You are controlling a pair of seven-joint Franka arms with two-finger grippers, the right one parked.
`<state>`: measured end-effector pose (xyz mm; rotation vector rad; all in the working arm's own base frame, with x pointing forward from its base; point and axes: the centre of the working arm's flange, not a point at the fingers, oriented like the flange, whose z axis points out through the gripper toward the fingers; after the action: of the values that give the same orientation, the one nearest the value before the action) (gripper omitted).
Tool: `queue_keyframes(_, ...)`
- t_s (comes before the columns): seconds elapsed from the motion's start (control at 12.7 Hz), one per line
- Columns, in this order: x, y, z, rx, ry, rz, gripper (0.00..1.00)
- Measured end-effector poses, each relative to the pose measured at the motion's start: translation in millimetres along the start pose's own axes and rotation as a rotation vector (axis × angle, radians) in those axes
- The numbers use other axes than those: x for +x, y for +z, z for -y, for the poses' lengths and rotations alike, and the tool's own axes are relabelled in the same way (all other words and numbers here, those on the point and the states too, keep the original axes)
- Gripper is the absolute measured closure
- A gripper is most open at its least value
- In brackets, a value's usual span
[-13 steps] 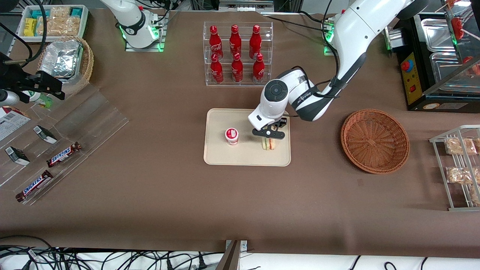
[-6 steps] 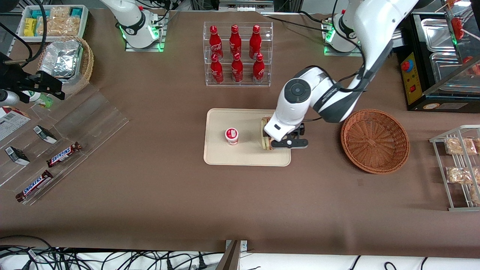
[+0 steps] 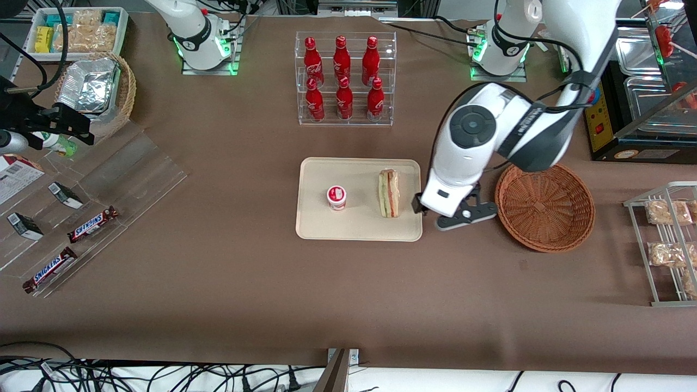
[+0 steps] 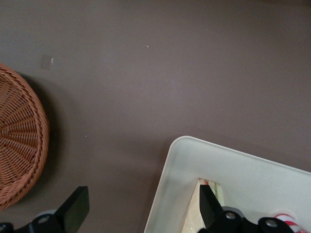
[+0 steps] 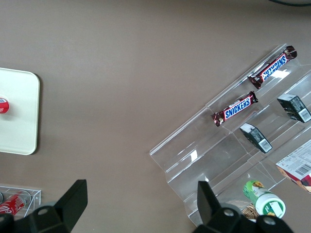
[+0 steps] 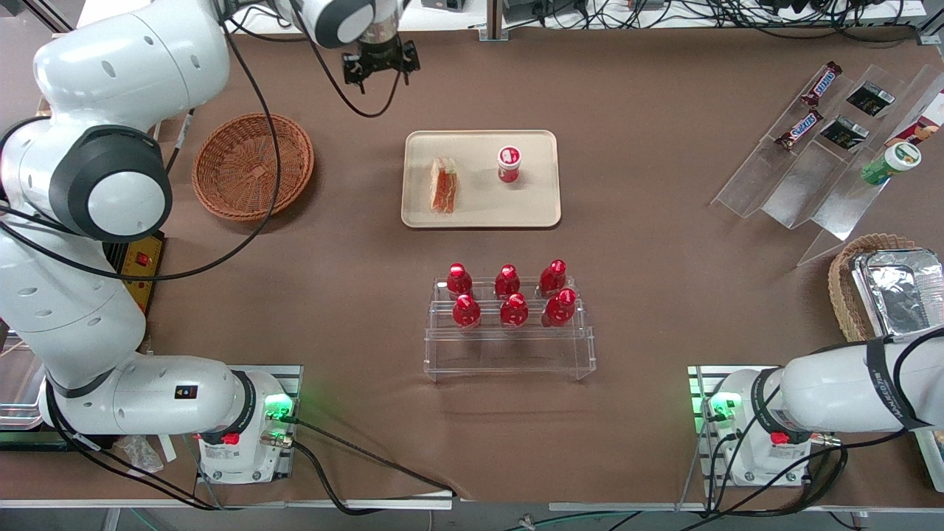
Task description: Place sandwich from basket to tray
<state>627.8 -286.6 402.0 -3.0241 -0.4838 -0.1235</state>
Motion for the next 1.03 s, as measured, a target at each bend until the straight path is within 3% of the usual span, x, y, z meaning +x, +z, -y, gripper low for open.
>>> queue_keyframes(0.55, 33, -20, 45, -0.001, -0.094, 0.004, 0.00)
queue_keyframes(1.03, 53, -73, 104, -0.074, -0.037, 0.059, 0.00)
